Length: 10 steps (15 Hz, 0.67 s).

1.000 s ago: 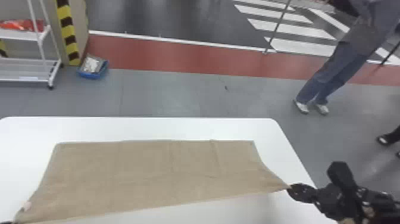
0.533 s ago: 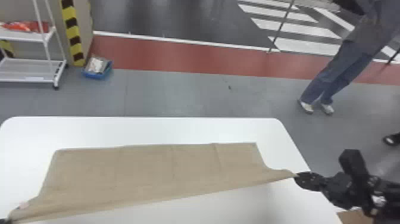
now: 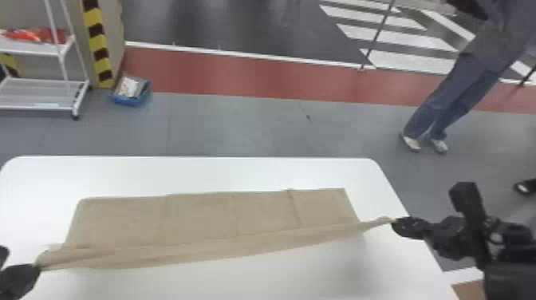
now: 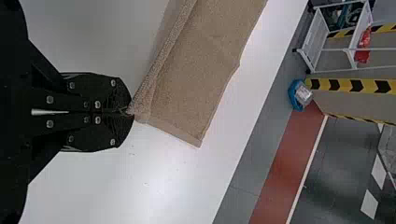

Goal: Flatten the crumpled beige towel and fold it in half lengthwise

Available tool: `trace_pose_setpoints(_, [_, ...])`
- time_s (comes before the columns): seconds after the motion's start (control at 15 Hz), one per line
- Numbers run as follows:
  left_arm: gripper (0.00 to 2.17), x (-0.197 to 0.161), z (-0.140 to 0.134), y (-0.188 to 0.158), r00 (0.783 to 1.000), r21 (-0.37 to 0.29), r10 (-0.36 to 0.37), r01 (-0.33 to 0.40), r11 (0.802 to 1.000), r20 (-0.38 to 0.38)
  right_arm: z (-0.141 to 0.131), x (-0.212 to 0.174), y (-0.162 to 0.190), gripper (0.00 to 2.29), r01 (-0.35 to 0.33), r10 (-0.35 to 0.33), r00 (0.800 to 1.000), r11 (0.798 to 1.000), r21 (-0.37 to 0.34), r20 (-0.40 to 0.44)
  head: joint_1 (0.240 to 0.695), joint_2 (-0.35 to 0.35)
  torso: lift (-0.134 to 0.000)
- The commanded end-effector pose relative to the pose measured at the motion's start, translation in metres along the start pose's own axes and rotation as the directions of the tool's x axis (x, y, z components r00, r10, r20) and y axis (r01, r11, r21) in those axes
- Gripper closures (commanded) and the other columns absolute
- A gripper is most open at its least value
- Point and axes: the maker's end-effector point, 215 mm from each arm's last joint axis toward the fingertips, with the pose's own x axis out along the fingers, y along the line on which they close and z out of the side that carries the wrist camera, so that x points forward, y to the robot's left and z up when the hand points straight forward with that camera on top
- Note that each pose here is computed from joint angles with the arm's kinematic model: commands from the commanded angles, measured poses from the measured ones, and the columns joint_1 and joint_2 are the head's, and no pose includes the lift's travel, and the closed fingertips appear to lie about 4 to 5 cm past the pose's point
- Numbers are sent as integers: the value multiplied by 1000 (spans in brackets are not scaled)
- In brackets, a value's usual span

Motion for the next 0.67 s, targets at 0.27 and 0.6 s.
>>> trace_pose_setpoints(0.27, [1561,29,32,3,1000,-47,-4,5,999,20,14,7,-30,1946,11,-13,1000,995,100,24,695,-282,0])
trace_pose_setpoints(0.6, [1561,51,51,7,1000,-53,2,-1,999,4,30,30,-45,1855,0,-8,999,986,169,46,695,-283,0])
